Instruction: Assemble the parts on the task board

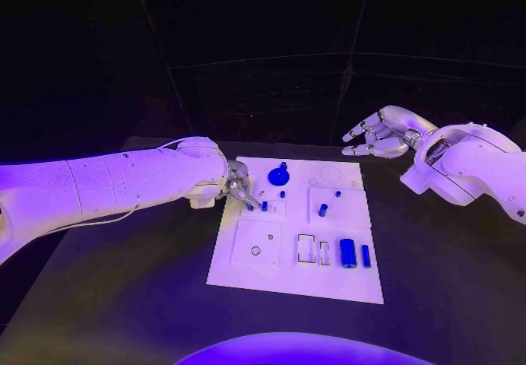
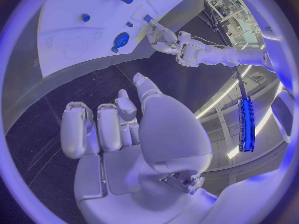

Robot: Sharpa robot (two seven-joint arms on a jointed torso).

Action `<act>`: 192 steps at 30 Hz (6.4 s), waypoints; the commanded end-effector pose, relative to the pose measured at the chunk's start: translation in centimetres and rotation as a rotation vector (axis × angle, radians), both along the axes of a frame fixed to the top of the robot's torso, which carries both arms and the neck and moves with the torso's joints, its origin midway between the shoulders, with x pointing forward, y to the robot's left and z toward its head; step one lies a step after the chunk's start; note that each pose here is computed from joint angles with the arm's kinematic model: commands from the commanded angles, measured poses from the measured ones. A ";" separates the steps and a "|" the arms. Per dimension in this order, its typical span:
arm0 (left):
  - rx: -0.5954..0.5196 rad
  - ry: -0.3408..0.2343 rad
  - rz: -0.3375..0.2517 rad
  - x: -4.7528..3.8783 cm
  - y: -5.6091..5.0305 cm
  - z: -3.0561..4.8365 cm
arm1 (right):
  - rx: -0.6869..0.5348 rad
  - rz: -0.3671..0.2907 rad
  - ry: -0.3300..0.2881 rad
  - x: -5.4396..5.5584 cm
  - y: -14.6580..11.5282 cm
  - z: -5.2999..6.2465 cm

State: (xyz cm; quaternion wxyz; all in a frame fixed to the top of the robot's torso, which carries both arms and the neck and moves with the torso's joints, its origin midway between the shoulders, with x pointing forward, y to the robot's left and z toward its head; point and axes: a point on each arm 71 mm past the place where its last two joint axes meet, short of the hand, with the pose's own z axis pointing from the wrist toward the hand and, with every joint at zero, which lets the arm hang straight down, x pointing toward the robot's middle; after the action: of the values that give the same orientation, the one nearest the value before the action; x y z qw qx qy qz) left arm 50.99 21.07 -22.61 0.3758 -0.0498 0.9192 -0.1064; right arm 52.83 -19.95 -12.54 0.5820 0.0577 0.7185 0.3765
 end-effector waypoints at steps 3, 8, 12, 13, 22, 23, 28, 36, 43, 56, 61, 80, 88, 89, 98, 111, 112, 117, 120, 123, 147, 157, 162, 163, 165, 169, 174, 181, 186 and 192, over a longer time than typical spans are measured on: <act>0.013 0.001 0.001 0.02 0.0 0.01 | 0.005 0.007 -0.014 0.0 0.1 0.2; 0.007 -0.010 0.007 0.04 0.0 0.08 | 0.005 0.006 -0.015 0.0 0.1 0.2; 0.004 -0.014 0.009 0.02 0.0 0.11 | 0.006 0.006 -0.016 0.0 0.1 0.2; 0.004 -0.015 0.009 0.01 0.0 0.12 | 0.006 0.006 -0.016 0.0 0.1 0.2; -0.001 -0.021 0.013 -0.08 0.1 0.18 | 0.005 0.005 -0.015 0.0 0.1 0.2; -0.001 -0.022 0.014 -0.07 0.1 0.18 | 0.005 0.005 -0.015 0.0 0.1 0.2; -0.002 -0.024 0.017 -0.03 0.2 0.19 | 0.005 0.004 -0.015 0.0 0.1 0.2; -0.004 -0.023 0.016 -0.13 0.2 0.21 | 0.003 0.001 -0.014 0.0 0.0 0.2; -0.028 -0.022 0.031 -0.34 0.4 0.30 | 0.003 0.001 -0.015 0.0 -0.1 0.2; -0.302 -0.166 0.121 0.40 1.2 2.90 | 0.002 -0.003 -0.015 0.2 -0.1 0.2; -0.453 -0.239 0.064 0.92 0.0 3.89 | 0.003 -0.004 -0.016 0.2 -0.1 0.2; -0.300 -0.467 -0.486 1.66 -5.1 2.85 | 0.011 0.006 -0.028 0.1 0.3 0.3; -0.208 -0.501 -0.556 2.12 -6.1 1.73 | 0.013 0.011 -0.030 0.1 0.5 0.3; -0.201 -0.502 -0.559 2.18 -6.1 1.62 | 0.013 0.011 -0.030 0.1 0.5 0.3; -0.161 -0.516 -0.567 2.59 -6.6 0.92 | 0.014 0.014 -0.030 0.1 0.7 0.3; -0.135 -0.492 -0.578 2.70 -7.2 0.44 | 0.014 0.020 -0.028 0.1 0.9 0.3; -0.132 -0.490 -0.578 2.72 -7.2 0.40 | 0.014 0.020 -0.027 0.1 0.9 0.3; -0.123 -0.481 -0.577 2.79 -7.2 0.27 | 0.013 0.021 -0.027 0.1 1.0 0.3; -0.113 -0.474 -0.581 2.79 -7.3 0.16 | 0.013 0.022 -0.026 0.1 1.0 0.3; -0.104 -0.468 -0.582 2.82 -7.4 0.06 | 0.013 0.023 -0.026 0.1 1.0 0.3; -0.088 -0.454 -0.581 2.87 -7.7 -0.70 | 0.015 0.028 -0.026 0.0 1.3 0.3; -0.131 -0.526 -0.574 2.67 -7.3 -0.12 | 0.015 0.027 -0.028 0.1 1.2 0.3; -0.188 -0.562 -0.551 2.60 -7.2 0.95 | 0.014 0.026 -0.028 0.1 1.2 0.3; -0.199 -0.566 -0.545 2.59 -7.2 1.17 | 0.014 0.025 -0.028 0.1 1.1 0.3; -0.218 -0.574 -0.534 2.59 -7.1 1.65 | 0.014 0.025 -0.028 0.1 1.1 0.3; -0.250 -0.585 -0.515 2.42 -6.6 2.62 | 0.013 0.023 -0.027 0.2 1.1 0.3; -0.261 -0.569 -0.493 2.06 -5.4 3.18 | 0.012 0.021 -0.026 0.2 0.9 0.3; -0.238 -0.539 -0.458 1.91 -3.2 3.13 | 0.011 0.018 -0.025 0.2 0.8 0.3; -0.225 -0.519 -0.435 1.93 -1.9 2.92 | 0.010 0.016 -0.025 0.2 0.7 0.3; -0.217 -0.497 -0.417 1.98 -1.1 2.58 | 0.010 0.015 -0.025 0.2 0.7 0.3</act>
State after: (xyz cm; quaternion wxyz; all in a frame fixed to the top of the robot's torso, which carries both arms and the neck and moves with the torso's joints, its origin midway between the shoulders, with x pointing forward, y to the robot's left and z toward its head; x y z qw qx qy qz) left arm 52.95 19.84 -19.88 0.5622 0.1341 0.7635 -0.2880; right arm 53.03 -19.28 -12.46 0.5848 0.0528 0.7131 0.3831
